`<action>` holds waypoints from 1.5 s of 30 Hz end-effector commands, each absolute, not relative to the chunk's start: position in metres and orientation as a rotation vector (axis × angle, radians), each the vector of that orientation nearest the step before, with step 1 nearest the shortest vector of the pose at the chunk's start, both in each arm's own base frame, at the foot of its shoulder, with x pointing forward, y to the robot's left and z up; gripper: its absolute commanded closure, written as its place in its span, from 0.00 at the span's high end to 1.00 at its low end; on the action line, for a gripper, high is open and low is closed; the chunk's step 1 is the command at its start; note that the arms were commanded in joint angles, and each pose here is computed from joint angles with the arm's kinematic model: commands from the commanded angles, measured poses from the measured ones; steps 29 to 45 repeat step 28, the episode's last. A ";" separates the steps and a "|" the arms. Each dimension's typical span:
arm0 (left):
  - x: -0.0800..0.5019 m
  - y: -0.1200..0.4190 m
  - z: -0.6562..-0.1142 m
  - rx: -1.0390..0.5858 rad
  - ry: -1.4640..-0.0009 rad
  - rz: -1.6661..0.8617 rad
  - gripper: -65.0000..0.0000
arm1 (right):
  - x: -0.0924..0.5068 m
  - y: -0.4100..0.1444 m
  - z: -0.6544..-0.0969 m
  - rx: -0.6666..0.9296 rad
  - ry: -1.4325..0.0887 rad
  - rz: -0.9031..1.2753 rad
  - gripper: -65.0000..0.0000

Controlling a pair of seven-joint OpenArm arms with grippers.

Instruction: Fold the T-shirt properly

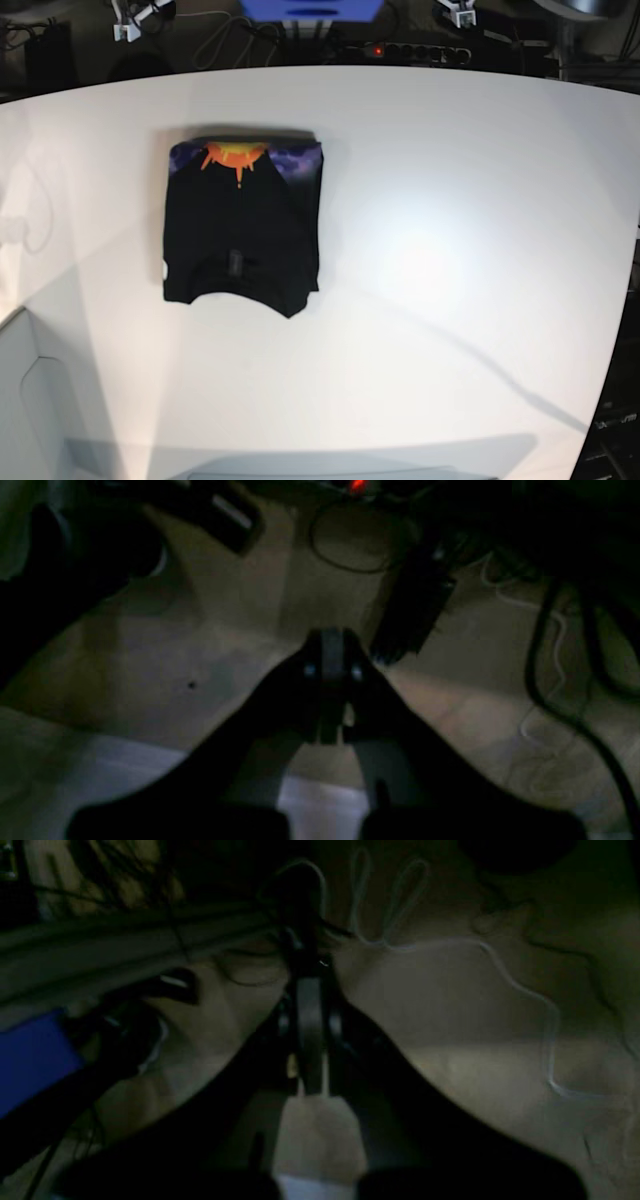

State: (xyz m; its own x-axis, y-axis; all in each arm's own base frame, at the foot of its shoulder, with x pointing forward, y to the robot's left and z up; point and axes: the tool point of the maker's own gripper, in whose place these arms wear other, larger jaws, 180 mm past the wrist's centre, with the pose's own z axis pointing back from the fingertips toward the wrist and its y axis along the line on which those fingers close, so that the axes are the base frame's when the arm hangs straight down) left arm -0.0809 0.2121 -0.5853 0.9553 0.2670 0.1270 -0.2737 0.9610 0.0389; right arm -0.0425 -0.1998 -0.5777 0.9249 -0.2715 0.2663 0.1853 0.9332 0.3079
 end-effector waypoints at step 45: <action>-0.035 0.201 -0.651 0.022 -0.120 0.015 0.00 | -0.045 -0.207 -0.626 -0.492 -0.263 0.234 0.00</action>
